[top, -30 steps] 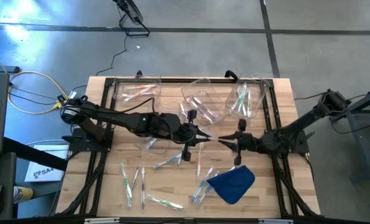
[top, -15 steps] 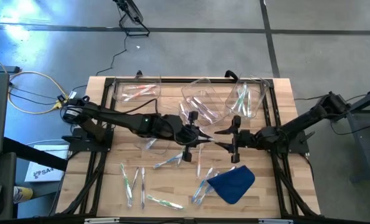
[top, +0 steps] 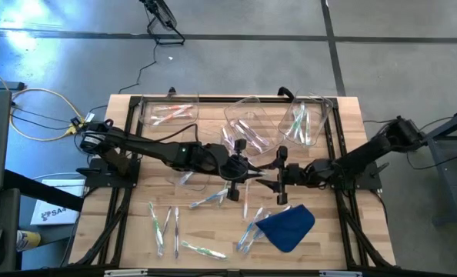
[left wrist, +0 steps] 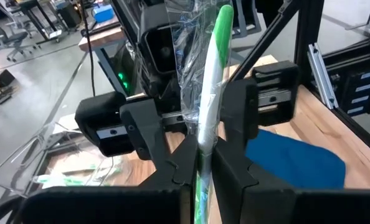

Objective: Pick & Place Toothbrushes
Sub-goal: Put the green toothbrush into the top right transparent bin

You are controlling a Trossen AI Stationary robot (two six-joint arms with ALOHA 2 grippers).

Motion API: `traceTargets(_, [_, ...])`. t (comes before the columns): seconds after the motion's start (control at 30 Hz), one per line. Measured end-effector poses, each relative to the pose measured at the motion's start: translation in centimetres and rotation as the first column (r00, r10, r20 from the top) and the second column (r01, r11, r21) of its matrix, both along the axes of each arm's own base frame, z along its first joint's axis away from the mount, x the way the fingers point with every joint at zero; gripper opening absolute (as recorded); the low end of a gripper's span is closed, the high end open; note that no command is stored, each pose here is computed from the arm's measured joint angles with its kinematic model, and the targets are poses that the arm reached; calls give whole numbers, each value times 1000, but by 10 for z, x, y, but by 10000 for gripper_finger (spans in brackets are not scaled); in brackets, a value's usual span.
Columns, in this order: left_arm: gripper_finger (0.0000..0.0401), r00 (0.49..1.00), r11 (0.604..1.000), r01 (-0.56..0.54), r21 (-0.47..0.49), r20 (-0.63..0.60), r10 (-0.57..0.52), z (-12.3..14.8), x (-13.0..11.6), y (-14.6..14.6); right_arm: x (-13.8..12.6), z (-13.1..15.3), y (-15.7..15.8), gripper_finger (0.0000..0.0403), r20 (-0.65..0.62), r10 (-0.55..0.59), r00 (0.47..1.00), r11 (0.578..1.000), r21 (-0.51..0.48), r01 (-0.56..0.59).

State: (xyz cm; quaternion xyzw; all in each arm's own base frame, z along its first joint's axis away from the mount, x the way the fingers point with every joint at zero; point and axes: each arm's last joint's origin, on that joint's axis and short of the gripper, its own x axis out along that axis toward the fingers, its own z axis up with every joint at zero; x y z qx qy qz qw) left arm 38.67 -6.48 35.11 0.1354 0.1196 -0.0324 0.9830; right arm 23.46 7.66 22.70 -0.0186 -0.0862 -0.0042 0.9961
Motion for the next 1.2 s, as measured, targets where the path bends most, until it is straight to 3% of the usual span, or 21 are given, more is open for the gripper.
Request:
traceTargets(0.27, [26,1000,1000,-1,-1,0,1,0,0,0,11,-1,4,165,-14,-4,1000,1000,-13,4])
traceTargets(0.77, [26,1000,1000,1,4,-4,-1,0,0,0,11,0,4,45,-14,-17,1000,1000,-12,16])
traceTargets(1.2, [26,1000,1000,-2,1,-4,2,0,0,0,11,0,4,20,-15,-14,1000,1000,-18,13])
